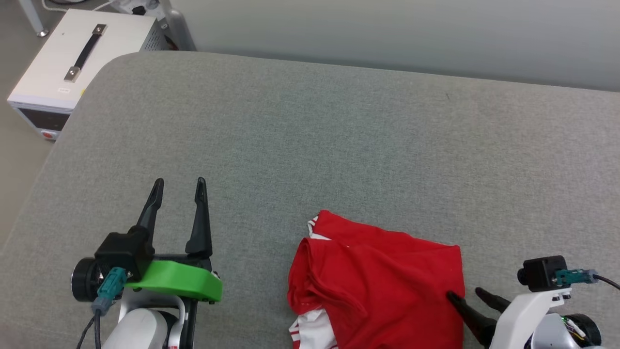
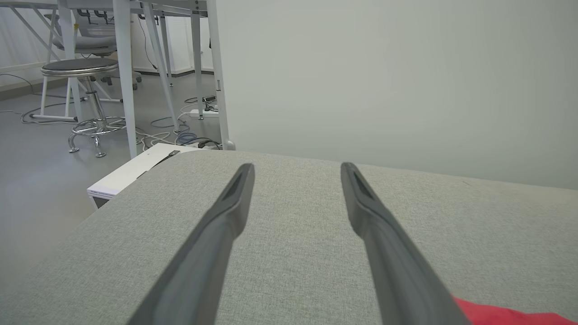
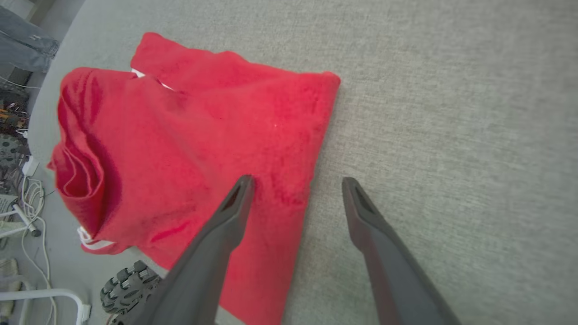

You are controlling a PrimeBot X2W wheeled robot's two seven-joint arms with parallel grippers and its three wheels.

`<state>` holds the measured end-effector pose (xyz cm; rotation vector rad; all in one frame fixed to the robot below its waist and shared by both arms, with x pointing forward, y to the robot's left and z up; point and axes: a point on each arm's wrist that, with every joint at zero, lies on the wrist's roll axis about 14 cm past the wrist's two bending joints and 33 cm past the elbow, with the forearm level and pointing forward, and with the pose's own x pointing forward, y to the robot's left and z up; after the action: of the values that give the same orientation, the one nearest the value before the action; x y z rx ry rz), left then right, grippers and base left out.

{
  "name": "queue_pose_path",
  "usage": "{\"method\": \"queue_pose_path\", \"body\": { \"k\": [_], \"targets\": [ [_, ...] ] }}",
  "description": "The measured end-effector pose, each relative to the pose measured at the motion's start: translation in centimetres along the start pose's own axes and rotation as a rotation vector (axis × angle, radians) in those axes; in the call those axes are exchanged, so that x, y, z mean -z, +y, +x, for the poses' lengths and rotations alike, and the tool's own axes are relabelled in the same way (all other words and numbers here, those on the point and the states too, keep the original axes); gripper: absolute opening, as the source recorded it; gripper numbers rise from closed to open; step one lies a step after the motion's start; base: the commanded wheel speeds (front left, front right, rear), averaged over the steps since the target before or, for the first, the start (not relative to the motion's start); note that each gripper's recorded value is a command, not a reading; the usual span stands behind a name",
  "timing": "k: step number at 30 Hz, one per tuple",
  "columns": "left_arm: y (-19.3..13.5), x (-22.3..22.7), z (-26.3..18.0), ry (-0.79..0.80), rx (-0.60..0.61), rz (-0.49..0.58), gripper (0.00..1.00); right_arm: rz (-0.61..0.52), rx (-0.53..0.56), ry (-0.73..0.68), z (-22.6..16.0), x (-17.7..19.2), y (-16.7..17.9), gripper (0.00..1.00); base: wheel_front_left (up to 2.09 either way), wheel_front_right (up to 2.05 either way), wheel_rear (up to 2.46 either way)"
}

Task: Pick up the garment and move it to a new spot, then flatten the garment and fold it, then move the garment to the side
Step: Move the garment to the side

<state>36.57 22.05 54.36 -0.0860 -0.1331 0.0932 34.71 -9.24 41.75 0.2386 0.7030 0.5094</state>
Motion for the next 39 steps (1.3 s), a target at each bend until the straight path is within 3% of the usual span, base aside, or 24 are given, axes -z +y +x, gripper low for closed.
{"method": "queue_pose_path", "body": {
  "k": [7, 16, 17, 19, 33, 39],
  "targets": [
    [1.1, 0.2, 0.2, -0.002, -0.041, 0.008, 1.0, 0.037, -0.101, 0.132, 3.0, 2.3, 1.9, 1.0, 0.0, 0.0, 0.0],
    [1.8, 0.6, 0.2, 0.001, -0.068, 0.011, 1.0, 0.092, -0.139, 0.261, 4.2, 4.6, 2.2, 1.0, 0.0, 0.0, 0.0],
    [1.8, 0.7, 0.3, 0.002, -0.067, 0.01, 1.0, 0.096, -0.141, 0.265, 4.2, 4.7, 2.2, 0.81, 0.0, 0.0, 0.0],
    [1.8, 0.8, 0.3, 0.004, -0.065, 0.012, 1.0, 0.096, -0.14, 0.267, 4.2, 4.7, 2.2, 0.0, 0.0, 0.0, 0.0],
    [1.9, 0.7, -1.2, 0.002, -0.053, 0.022, 1.0, 0.031, -0.096, 0.195, 2.5, 3.0, 1.9, 0.0, 0.0, 0.0, 0.0],
    [0.4, 0.7, -1.6, 0.008, 0.007, 0.022, 1.0, -0.004, 0.003, 0.166, -0.3, 2.2, -0.9, 0.0, 0.0, 0.0, 0.0]
  ]
}}
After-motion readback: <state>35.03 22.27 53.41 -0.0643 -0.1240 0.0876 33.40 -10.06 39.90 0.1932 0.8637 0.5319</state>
